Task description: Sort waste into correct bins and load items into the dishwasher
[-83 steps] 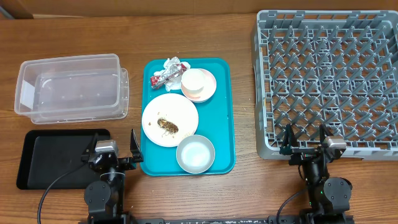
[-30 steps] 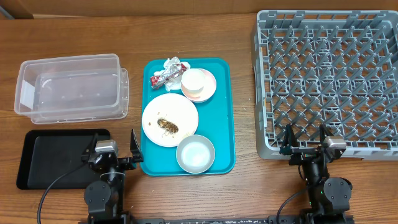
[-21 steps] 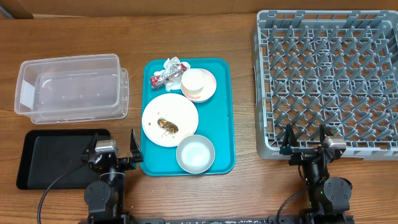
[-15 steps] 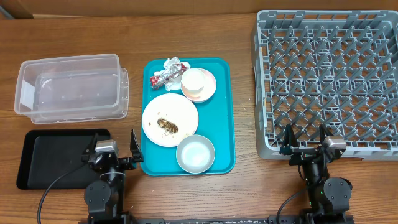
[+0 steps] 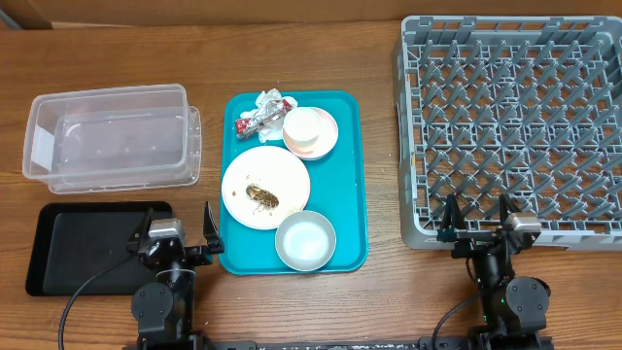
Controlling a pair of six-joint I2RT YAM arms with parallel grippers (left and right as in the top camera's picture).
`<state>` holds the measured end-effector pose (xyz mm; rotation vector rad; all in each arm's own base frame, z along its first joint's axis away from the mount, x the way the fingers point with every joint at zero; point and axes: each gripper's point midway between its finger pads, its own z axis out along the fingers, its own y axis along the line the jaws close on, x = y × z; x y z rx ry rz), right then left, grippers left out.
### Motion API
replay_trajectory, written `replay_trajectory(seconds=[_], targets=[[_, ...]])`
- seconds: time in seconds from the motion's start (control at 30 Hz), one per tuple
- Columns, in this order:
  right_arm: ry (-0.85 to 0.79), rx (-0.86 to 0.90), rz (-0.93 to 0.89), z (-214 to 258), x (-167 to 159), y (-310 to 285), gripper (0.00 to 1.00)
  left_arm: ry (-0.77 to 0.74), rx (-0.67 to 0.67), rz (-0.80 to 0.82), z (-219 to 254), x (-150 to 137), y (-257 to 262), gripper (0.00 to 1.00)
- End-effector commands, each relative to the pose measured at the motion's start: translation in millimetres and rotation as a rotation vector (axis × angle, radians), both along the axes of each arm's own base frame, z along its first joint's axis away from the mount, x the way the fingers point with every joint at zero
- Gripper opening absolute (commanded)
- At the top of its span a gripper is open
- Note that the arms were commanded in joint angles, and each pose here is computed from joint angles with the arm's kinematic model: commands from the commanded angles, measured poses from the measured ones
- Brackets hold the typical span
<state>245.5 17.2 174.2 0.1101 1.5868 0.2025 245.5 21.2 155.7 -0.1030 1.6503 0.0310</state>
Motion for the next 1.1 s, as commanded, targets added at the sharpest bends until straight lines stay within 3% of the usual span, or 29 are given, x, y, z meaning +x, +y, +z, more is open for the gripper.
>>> replay_trajectory(seconds=[0.0,1.0,1.07], targets=[[0.003,-0.007,-0.003,-4,0,-1,1.00,0.000,0.023,0.010,-1,0,3,1.00],[0.003,-0.006,-0.003,-4,0,-1,1.00,-0.018,0.023,0.010,4,0,3,1.00],[0.003,-0.006,-0.003,-4,0,-1,1.00,-0.088,-0.055,-0.060,20,1,-10,1.00]])
